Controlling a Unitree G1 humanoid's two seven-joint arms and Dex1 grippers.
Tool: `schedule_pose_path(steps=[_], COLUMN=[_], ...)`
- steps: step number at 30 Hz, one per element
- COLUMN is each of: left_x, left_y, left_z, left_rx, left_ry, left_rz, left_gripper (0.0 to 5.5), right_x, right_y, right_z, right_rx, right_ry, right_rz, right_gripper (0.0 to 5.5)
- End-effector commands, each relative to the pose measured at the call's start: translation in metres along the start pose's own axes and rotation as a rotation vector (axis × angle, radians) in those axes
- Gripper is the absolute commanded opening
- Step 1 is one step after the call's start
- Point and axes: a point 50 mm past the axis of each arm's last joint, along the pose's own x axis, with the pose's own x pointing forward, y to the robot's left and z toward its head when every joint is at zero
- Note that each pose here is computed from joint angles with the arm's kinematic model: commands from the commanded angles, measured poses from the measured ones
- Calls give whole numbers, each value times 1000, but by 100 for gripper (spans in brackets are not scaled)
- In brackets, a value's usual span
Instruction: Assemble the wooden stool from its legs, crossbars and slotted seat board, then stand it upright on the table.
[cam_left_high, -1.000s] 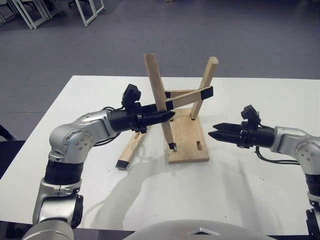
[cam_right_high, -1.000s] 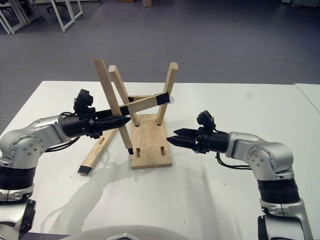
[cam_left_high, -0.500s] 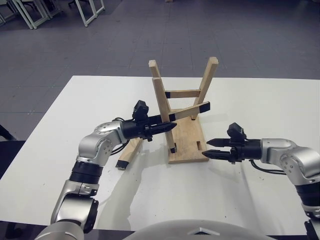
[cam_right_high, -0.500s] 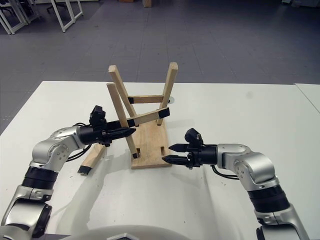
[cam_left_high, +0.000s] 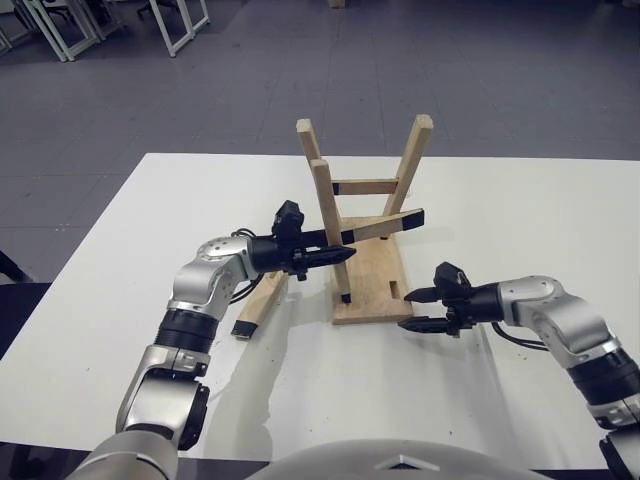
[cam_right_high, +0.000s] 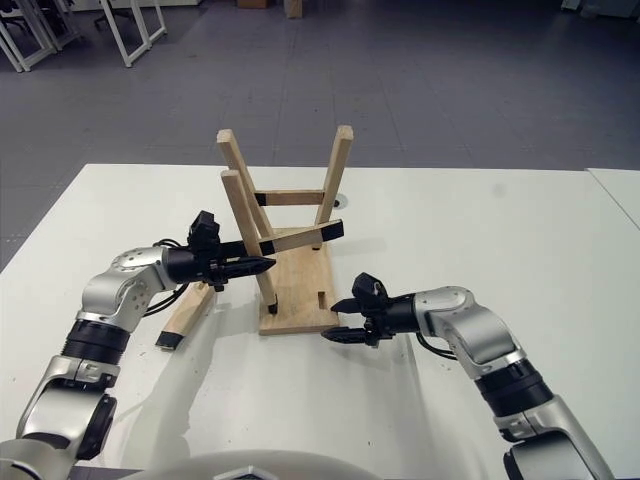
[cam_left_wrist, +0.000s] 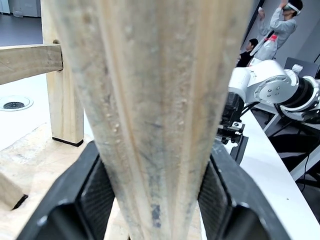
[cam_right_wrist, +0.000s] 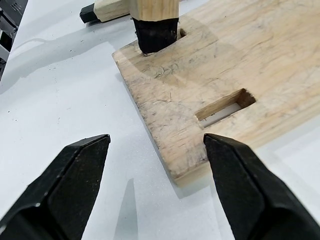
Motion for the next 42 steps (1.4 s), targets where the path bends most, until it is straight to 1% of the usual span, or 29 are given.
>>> schedule_pose_path(steps=[1, 6, 10, 13, 18, 23, 26, 28, 31, 33, 37, 38, 40, 42], left_x=[1, 1, -1, -3, -6, -3, -4, -4, -4, -4, -1, -1, 0, -2], left_y=[6, 10, 10, -2, -36, -50, -53, -54, -56, -59, -63, -64, -67, -68], left_z=[-2, 0, -5, -25, -56, -67, -62, -53, -46, -39, -15, -10, 2, 6], left_rx=[27, 132, 159, 228, 279, 341, 396, 428, 452, 460, 468, 476, 487, 501], left_ry=[56, 139, 149, 211, 314, 402, 463, 491, 496, 472, 372, 357, 321, 322], left_rz=[-11, -38, -28, 11, 84, 115, 119, 145, 178, 192, 226, 221, 210, 208], left_gripper=[205, 205, 205, 205, 205, 205, 205, 205, 205, 205, 205, 243, 268, 300], right_x=[4, 1, 0, -3, -8, -9, -9, -9, -9, -9, -9, -9, -9, -9], right_y=[-6, -11, -14, -14, -11, -9, -9, -9, -9, -9, -8, -7, -7, -6], right_z=[-32, -44, -44, -42, -43, -44, -44, -45, -44, -43, -42, -42, -40, -39], right_rx=[40, 9, 3, -1, 11, 16, 15, 14, 11, 10, 13, 13, 14, 18], right_ry=[170, 235, 233, 226, 212, 209, 210, 208, 204, 201, 200, 200, 196, 187], right_rz=[-40, -54, -61, -72, -85, -93, -96, -99, -101, -102, -99, -99, -98, -101], right_gripper=[348, 348, 348, 348, 348, 348, 348, 348, 348, 348, 348, 348, 348, 348])
